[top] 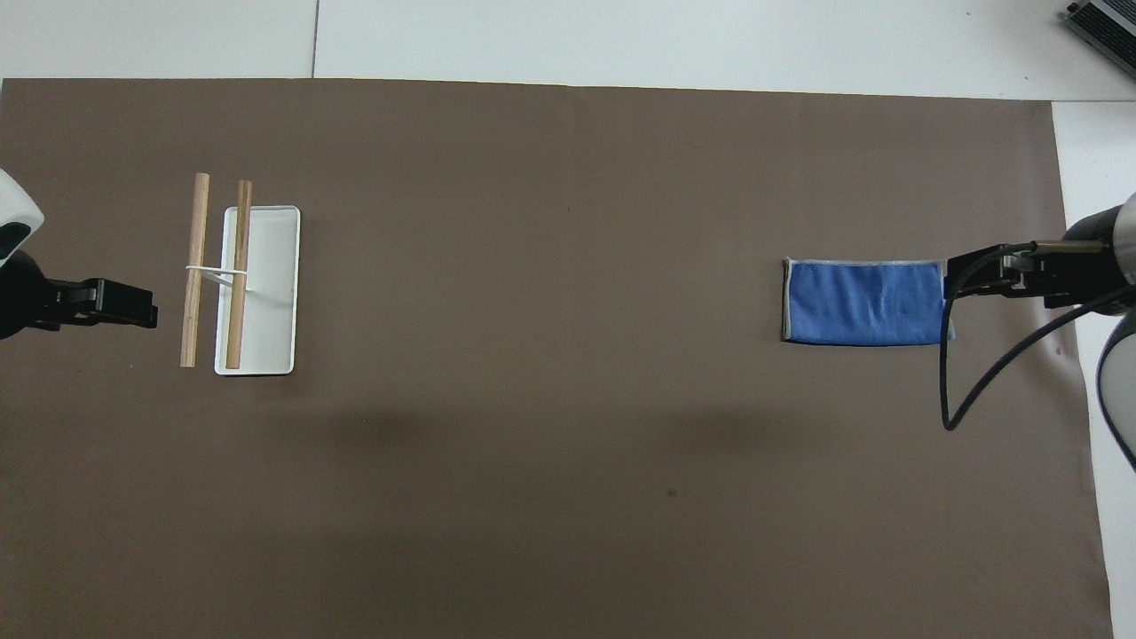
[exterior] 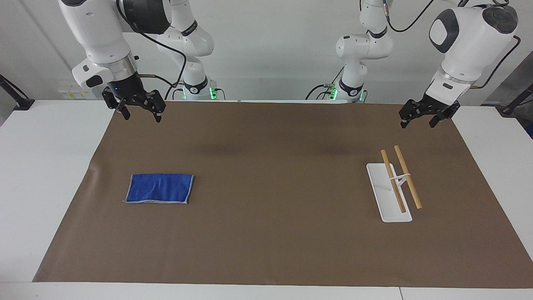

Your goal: Right arm passes towel to left arm to hang

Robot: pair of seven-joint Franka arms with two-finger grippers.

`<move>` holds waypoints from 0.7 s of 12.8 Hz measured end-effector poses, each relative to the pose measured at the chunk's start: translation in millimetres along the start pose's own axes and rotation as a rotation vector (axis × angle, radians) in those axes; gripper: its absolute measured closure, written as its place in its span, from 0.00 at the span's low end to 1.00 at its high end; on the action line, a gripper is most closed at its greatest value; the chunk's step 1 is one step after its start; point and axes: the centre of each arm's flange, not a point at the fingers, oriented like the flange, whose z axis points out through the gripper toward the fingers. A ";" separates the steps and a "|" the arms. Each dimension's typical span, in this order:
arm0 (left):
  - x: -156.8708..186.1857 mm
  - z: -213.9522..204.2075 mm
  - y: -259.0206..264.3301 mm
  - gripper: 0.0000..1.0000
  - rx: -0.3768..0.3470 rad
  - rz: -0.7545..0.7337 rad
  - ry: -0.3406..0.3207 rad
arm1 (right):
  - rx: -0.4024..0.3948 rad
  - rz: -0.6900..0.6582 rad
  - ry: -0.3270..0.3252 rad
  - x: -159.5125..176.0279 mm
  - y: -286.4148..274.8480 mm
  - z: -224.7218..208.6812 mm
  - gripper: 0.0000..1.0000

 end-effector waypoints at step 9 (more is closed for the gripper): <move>0.0 0.0 0.0 0.00 0.000 0.000 0.000 | -0.001 0.005 -0.004 -0.2 2.8 1.9 0.00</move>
